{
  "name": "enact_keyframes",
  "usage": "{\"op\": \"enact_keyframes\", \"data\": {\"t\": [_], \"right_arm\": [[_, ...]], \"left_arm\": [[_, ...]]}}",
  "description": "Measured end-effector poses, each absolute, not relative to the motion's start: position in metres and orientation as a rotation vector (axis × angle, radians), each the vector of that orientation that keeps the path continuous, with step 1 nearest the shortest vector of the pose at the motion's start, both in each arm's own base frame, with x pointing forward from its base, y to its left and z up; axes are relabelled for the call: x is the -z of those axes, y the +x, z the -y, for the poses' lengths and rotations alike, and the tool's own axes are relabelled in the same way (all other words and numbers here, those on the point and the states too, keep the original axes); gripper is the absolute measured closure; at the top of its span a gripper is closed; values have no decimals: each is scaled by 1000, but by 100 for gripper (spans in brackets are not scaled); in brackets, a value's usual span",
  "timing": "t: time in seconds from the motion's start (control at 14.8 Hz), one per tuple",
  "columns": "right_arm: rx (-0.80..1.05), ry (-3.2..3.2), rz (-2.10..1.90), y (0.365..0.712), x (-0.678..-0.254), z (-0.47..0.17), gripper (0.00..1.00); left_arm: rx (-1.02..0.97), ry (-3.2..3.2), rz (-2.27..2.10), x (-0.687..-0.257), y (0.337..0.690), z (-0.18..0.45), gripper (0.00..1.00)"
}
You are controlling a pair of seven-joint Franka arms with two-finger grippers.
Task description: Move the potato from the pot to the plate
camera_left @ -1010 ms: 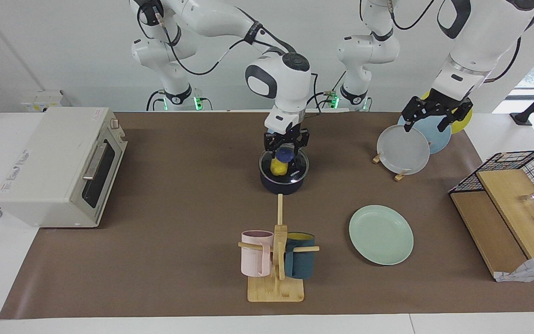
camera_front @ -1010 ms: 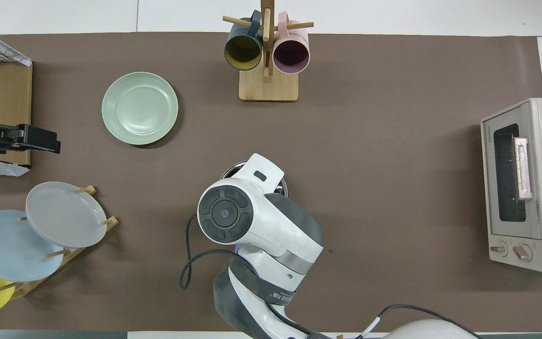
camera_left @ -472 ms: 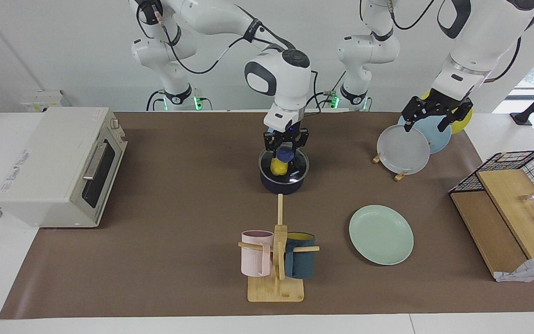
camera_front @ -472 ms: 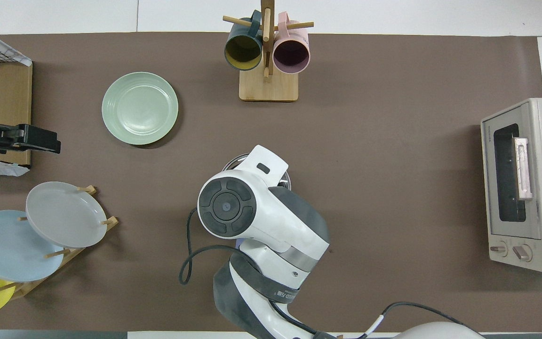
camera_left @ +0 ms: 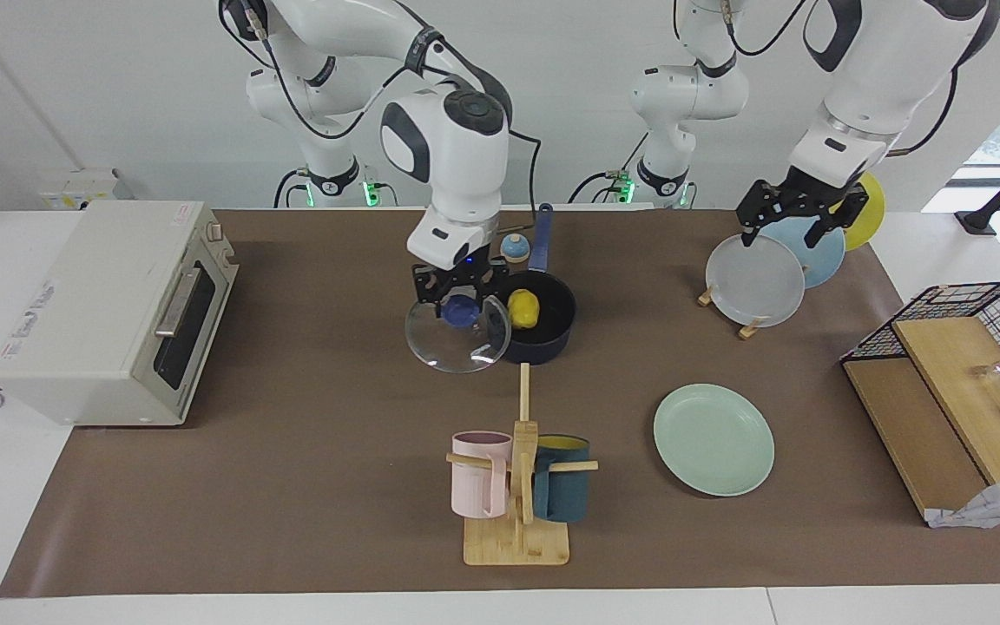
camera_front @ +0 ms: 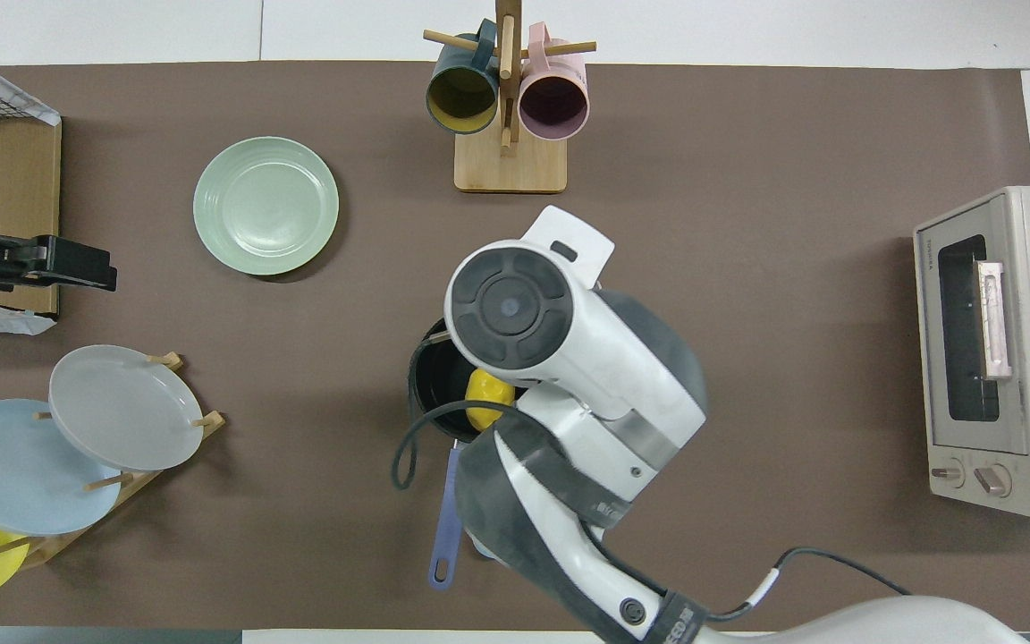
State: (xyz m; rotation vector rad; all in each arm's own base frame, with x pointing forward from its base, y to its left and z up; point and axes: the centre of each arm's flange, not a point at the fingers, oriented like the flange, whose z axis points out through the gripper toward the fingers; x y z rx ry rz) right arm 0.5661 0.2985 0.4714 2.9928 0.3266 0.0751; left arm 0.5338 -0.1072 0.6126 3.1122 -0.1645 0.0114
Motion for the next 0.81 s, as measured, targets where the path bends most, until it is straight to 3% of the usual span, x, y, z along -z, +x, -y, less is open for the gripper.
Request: {"op": "enact_keyframes", "data": {"t": [0.4,0.81], "right_arm": [[82,2987,-454,598,-455,-130,35],[-36,2988,-494,570,-377,-44,35]], "left_arm": [[23,3102,48,-545,484,268,0],[40,3090,-69,-400,436,377,0]]}}
